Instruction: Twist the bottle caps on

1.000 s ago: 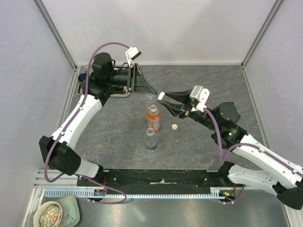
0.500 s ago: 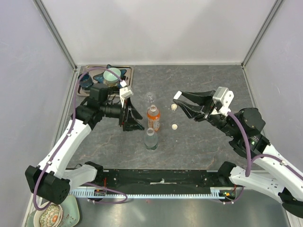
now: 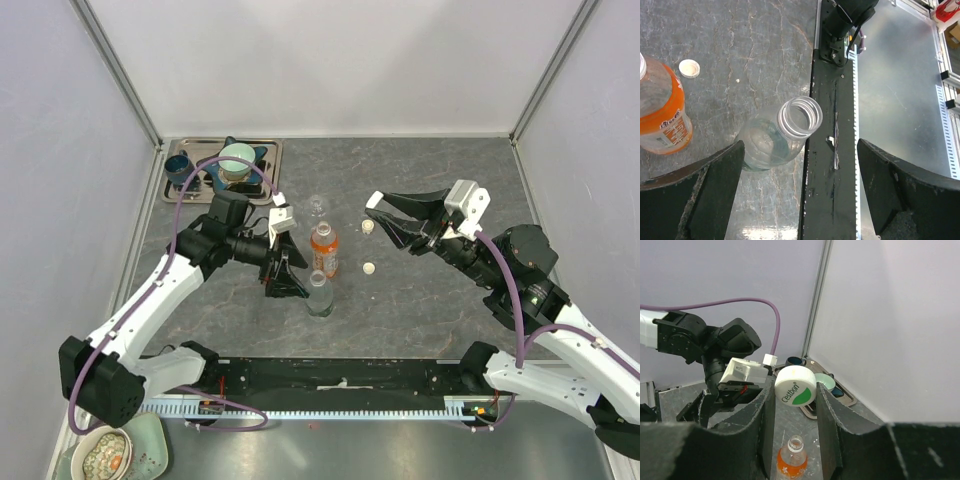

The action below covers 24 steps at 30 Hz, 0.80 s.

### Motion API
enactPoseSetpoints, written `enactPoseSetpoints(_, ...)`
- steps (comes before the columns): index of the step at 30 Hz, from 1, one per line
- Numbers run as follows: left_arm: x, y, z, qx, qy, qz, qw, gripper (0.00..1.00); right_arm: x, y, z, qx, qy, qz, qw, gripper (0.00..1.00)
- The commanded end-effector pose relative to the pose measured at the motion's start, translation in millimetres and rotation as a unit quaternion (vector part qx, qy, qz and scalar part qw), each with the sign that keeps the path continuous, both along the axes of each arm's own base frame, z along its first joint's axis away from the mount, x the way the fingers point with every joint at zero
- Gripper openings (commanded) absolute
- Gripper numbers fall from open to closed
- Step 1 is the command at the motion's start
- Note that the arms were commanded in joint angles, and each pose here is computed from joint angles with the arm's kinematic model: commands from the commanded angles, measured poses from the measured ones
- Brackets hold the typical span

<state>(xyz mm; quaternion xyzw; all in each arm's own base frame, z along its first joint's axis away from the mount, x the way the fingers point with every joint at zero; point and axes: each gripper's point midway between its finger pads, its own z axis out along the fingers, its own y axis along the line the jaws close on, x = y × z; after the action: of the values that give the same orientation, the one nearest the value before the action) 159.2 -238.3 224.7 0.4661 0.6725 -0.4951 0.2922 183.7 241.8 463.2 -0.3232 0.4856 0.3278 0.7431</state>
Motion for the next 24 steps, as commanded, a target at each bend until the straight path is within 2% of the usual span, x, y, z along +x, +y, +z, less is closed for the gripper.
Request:
enactPoseSetpoints(1, 17, -12, 4, -0.002, -0.056, -0.013, 0.998, 1.00, -5, -7, 19, 0.023, -0.008, -0.002, 1.000, 0.27)
enactPoseSetpoints(13, 27, -34, 2, 0.016, -0.065, -0.018, 0.998, 0.98, -3, -9, 12, 0.019, -0.004, -0.009, 1.000, 0.27)
enactPoseSetpoints(24, 13, -55, -25, 0.066, -0.068, -0.030, 0.995, 0.58, -1, -14, 13, 0.023, 0.000, -0.021, 1.000, 0.27)
